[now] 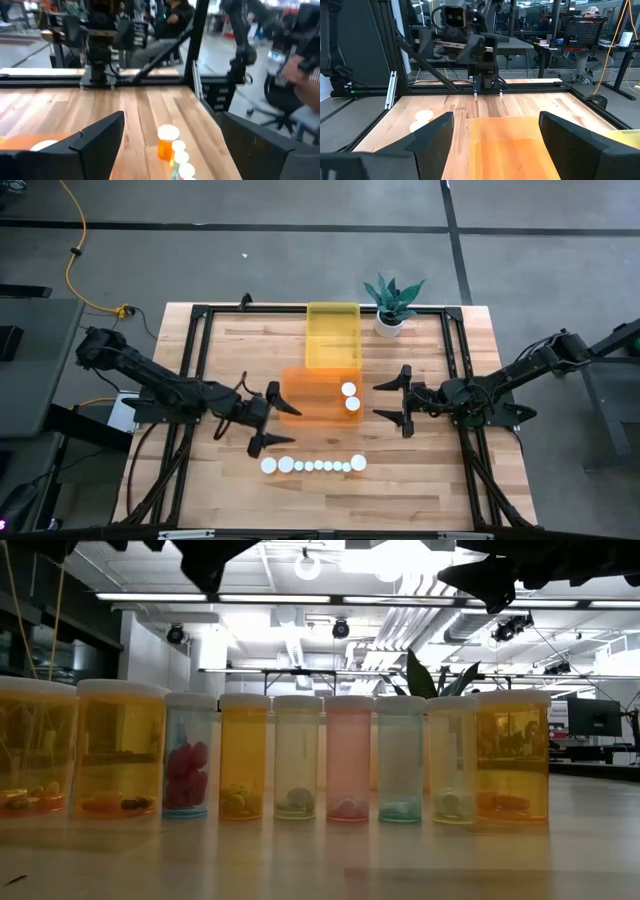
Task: Pick and place medicine bottles into bin by pill shape (circle, oval)
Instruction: Put the big orange pill bottle into the orange bin
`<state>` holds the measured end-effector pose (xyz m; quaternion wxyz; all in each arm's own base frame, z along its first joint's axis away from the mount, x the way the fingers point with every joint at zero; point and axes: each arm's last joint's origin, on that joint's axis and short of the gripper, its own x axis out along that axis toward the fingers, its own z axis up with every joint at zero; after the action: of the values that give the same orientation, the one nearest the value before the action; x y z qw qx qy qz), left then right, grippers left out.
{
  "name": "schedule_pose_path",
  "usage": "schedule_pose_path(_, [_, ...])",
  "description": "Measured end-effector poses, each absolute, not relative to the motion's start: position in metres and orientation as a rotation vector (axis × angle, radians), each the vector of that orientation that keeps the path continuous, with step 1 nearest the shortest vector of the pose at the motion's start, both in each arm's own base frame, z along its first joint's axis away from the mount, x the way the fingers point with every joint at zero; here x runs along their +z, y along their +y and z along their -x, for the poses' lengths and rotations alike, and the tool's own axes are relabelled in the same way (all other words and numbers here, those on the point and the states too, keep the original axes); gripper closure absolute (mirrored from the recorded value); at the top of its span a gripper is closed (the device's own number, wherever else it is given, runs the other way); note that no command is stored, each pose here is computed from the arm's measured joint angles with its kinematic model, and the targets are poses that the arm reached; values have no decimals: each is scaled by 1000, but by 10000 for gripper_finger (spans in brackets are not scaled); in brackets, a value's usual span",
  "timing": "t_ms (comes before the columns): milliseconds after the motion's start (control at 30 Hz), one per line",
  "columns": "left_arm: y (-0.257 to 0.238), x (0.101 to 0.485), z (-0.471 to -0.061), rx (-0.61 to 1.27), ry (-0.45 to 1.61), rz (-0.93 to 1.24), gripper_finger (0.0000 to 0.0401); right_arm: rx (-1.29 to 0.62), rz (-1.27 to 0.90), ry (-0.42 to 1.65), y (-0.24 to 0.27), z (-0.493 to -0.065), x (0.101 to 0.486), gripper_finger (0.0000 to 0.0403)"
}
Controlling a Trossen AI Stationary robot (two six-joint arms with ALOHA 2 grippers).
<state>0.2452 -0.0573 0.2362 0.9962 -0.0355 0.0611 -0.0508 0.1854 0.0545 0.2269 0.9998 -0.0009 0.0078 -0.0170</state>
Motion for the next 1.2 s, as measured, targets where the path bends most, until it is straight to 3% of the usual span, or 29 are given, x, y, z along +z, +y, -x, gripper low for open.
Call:
schedule_pose_path(567, [-114,257,-268,-199,327,-123,82,-34,-15,30,54,-185,225,116])
schedule_pose_path(1200, [-141,244,-248,-263,488,-11,82,-35,-15,30,54,-185,225,116])
